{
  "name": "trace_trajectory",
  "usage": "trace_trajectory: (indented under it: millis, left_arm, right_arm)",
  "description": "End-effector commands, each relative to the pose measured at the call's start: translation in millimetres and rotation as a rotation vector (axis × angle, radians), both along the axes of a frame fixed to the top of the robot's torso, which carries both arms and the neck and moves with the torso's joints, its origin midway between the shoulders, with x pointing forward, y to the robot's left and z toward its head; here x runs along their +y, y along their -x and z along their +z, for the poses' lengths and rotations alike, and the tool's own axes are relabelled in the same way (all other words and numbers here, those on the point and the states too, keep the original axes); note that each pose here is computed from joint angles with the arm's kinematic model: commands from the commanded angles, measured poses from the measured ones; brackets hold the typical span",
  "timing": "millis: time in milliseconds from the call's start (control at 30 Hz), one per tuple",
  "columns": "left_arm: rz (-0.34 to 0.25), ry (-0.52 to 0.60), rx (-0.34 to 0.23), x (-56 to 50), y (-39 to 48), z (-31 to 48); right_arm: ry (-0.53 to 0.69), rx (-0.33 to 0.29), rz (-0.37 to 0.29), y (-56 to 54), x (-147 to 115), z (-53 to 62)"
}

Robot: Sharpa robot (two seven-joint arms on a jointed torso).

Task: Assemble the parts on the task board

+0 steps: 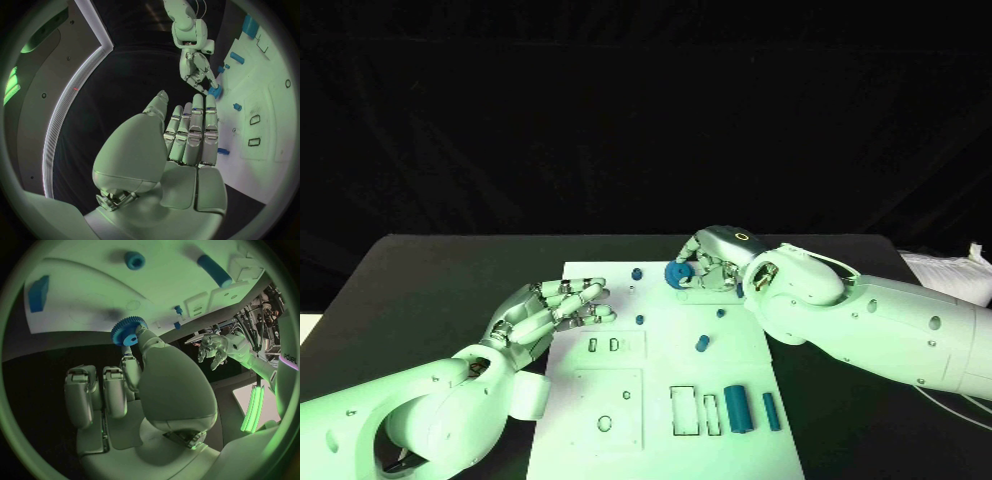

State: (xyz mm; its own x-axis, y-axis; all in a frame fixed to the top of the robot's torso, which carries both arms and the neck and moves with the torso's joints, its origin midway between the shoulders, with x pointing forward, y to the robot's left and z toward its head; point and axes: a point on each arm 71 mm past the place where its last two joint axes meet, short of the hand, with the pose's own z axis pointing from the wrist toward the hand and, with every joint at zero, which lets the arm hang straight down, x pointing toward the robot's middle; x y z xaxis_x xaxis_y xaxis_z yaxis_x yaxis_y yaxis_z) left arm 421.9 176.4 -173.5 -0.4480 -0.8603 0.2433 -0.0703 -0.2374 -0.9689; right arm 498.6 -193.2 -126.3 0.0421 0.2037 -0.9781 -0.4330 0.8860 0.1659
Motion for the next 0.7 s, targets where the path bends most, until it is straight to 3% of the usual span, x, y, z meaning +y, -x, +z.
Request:
trace_trajectory:
  millis: [33, 333, 700]
  left_arm:
    - [-0.021, 0.01, -0.011, -2.3, 0.7, 1.5]
    - [-0.023, 0.011, -0.011, -2.7, 0.6, 1.5]
    - [-0.024, 0.012, -0.011, -3.2, 0.5, 1.5]
  right_arm:
    - [0.011, -0.097, 0.042, 5.1, 17, 7.0]
    - [0.039, -0.095, 0.109, 6.5, 54, -1.2]
    - [0.074, -0.058, 0.129, 0.6, 72, -17.2]
